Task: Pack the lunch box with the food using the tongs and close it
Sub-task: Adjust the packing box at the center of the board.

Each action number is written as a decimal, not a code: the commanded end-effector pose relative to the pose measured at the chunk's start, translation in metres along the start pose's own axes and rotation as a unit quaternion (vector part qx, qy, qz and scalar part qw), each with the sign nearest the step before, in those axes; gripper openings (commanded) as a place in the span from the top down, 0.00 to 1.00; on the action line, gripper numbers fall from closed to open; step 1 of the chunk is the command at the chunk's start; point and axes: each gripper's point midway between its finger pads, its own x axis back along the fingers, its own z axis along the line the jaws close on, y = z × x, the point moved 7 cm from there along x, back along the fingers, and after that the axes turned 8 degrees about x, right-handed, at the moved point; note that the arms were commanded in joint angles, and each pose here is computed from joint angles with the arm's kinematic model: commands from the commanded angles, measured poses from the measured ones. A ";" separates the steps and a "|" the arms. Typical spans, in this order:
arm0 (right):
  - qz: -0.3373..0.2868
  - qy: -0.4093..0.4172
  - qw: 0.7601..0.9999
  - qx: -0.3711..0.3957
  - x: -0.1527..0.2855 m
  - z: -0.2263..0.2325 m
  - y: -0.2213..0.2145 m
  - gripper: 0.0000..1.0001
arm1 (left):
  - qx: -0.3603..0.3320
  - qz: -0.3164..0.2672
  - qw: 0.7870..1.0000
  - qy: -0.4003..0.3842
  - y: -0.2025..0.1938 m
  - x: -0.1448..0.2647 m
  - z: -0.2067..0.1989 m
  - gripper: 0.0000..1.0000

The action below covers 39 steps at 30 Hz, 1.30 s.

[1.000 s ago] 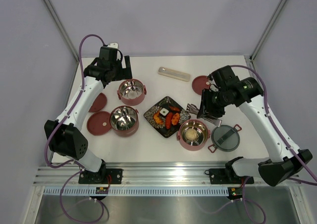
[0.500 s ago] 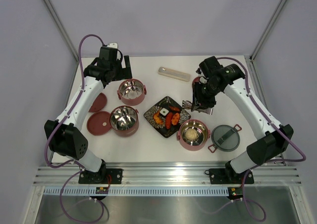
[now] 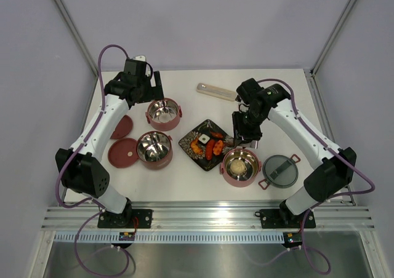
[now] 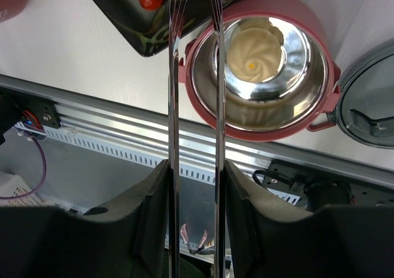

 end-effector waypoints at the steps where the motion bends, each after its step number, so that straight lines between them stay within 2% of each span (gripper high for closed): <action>1: 0.022 0.010 1.000 -0.002 -0.004 0.012 -0.011 0.55 | 0.002 -0.024 1.000 0.003 0.013 0.008 -0.002 0.01; 5: 0.022 0.014 1.000 -0.007 -0.012 0.017 -0.011 0.55 | 0.006 -0.011 1.000 0.009 0.008 0.009 0.000 0.01; 10: 0.016 0.013 1.000 -0.009 -0.014 0.020 -0.010 0.55 | 0.043 0.028 0.995 0.082 -0.013 0.014 0.027 0.01; 14: 0.008 0.006 1.000 -0.011 -0.012 0.020 -0.008 0.54 | 0.101 0.095 0.981 0.138 -0.048 0.026 0.062 0.01; 18: 0.010 0.006 1.000 -0.009 -0.014 0.020 -0.006 0.54 | 0.152 0.127 0.968 0.153 -0.077 0.041 0.070 0.01; 24: 0.010 0.006 1.000 0.000 -0.014 0.020 -0.006 0.54 | 0.219 0.174 0.944 0.174 -0.121 0.031 0.077 0.01; 28: 0.009 0.003 1.000 0.004 -0.014 0.018 -0.007 0.54 | 0.237 0.193 0.940 0.152 -0.141 0.023 0.076 0.01; 32: 0.011 0.002 1.000 0.008 -0.014 0.018 -0.007 0.54 | 0.245 0.200 0.948 0.040 -0.144 0.010 0.056 0.01; 39: 0.011 0.000 1.000 0.018 -0.014 0.017 -0.006 0.54 | 0.224 0.206 0.951 -0.051 -0.141 0.006 0.035 0.01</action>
